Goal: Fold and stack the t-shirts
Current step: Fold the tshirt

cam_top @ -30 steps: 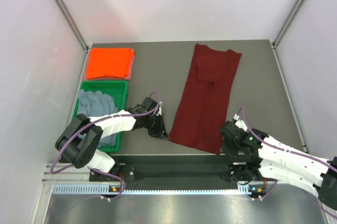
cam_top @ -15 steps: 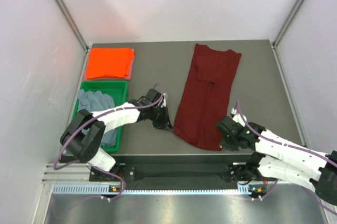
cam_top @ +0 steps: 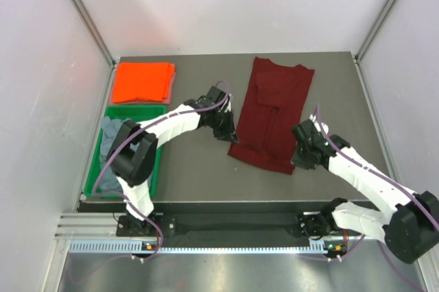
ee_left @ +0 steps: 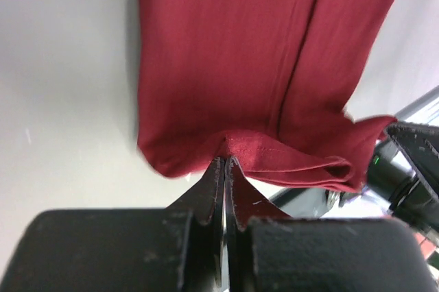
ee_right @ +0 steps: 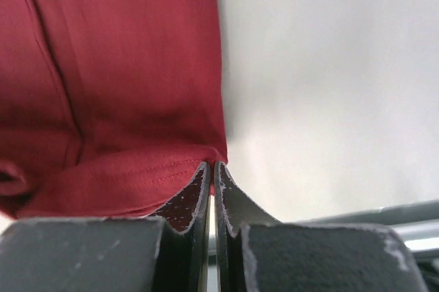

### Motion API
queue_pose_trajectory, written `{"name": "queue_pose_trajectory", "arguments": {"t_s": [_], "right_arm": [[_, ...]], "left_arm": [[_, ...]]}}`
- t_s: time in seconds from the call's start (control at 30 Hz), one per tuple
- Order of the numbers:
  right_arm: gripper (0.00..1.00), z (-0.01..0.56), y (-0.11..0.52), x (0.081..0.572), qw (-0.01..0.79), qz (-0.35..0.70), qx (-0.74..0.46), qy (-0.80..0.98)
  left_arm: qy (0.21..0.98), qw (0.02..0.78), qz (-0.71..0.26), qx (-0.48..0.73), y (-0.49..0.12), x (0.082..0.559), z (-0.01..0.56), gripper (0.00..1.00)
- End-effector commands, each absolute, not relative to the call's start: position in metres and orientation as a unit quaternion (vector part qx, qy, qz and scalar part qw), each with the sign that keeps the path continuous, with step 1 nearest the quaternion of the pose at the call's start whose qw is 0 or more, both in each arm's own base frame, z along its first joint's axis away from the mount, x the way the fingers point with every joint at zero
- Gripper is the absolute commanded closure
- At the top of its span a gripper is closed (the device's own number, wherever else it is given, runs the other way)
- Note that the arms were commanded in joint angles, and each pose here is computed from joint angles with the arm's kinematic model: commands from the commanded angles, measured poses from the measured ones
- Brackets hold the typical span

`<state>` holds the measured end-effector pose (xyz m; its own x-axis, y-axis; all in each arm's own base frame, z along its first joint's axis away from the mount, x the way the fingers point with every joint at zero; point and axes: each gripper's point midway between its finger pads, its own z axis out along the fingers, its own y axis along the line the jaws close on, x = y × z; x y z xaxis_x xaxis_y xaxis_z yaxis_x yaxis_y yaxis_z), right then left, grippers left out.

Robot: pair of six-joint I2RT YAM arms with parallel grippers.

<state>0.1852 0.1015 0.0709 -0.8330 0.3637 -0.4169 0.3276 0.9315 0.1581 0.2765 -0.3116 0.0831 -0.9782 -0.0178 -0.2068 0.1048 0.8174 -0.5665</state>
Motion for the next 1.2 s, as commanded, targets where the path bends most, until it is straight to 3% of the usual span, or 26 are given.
{"name": "queue_pose_trajectory", "arguments": {"t_s": [0.0,0.23,0.5,0.8,1.17], "right_arm": [[1.00,0.097,0.097,0.231,0.277,0.046,0.157,0.947],[1.00,0.106,0.079,0.287,0.302,0.016,0.148,0.942],[1.00,0.113,0.061,0.345,0.311,-0.006,0.162,0.936],[1.00,0.102,0.055,0.390,0.304,0.000,0.172,0.937],[1.00,0.086,0.045,0.407,0.296,0.008,0.188,0.937]], "left_arm": [[0.949,0.124,-0.287,0.030,-0.314,0.311,0.090,1.00],[0.933,0.189,-0.304,0.031,-0.325,0.392,0.110,1.00],[0.915,0.213,-0.343,0.015,-0.331,0.463,0.118,1.00],[0.882,0.205,-0.423,0.015,-0.344,0.495,0.114,1.00],[0.840,0.231,-0.491,0.027,-0.367,0.516,0.122,1.00]]}}
